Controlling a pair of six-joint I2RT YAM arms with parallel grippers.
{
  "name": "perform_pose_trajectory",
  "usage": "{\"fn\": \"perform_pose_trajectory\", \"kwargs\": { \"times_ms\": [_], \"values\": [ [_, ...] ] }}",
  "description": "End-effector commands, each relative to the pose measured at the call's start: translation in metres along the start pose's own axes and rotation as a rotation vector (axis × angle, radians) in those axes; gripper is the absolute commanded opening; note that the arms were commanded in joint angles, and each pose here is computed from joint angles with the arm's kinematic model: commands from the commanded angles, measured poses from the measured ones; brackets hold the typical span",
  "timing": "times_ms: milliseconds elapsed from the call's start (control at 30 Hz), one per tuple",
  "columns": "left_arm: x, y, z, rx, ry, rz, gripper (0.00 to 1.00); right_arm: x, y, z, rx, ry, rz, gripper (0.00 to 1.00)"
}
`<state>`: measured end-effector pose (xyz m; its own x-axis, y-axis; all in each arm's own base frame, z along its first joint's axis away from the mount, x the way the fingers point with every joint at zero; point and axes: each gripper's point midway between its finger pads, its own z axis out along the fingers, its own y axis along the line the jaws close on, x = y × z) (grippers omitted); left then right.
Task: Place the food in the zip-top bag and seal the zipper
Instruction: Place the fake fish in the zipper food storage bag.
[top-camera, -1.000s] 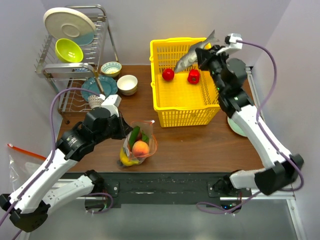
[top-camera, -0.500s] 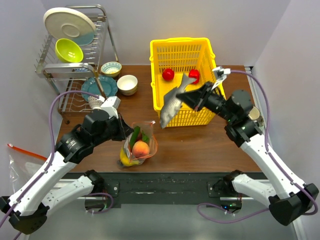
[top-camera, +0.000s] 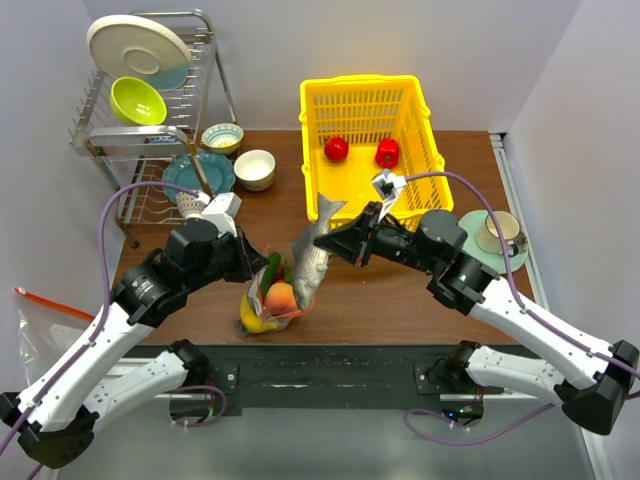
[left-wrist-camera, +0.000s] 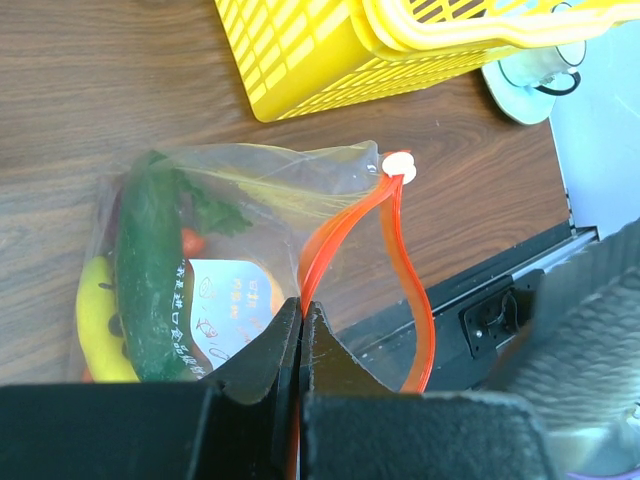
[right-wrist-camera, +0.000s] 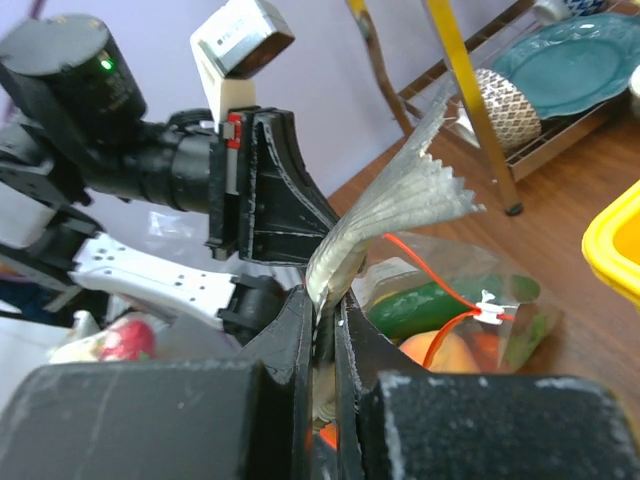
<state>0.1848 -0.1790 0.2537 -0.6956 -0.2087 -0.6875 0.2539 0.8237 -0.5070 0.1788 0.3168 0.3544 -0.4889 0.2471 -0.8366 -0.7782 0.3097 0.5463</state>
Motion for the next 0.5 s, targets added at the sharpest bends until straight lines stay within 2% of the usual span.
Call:
{"fn": "perform_pose_trajectory", "kwargs": {
  "times_ms": [0, 200, 467],
  "values": [
    [-0.012, -0.017, -0.004, 0.065, -0.031, -0.015, 0.00, -0.007, -0.001, 0.010, 0.056, -0.095, -0.153, 0.00],
    [-0.014, -0.018, -0.004, 0.068, -0.036, -0.024, 0.00, 0.006, 0.017, 0.020, 0.030, -0.093, -0.368, 0.00],
    [-0.017, -0.022, -0.003, 0.070, -0.032, -0.018, 0.00, 0.016, 0.010, 0.028, 0.016, -0.135, -0.650, 0.00]
  ]
}}
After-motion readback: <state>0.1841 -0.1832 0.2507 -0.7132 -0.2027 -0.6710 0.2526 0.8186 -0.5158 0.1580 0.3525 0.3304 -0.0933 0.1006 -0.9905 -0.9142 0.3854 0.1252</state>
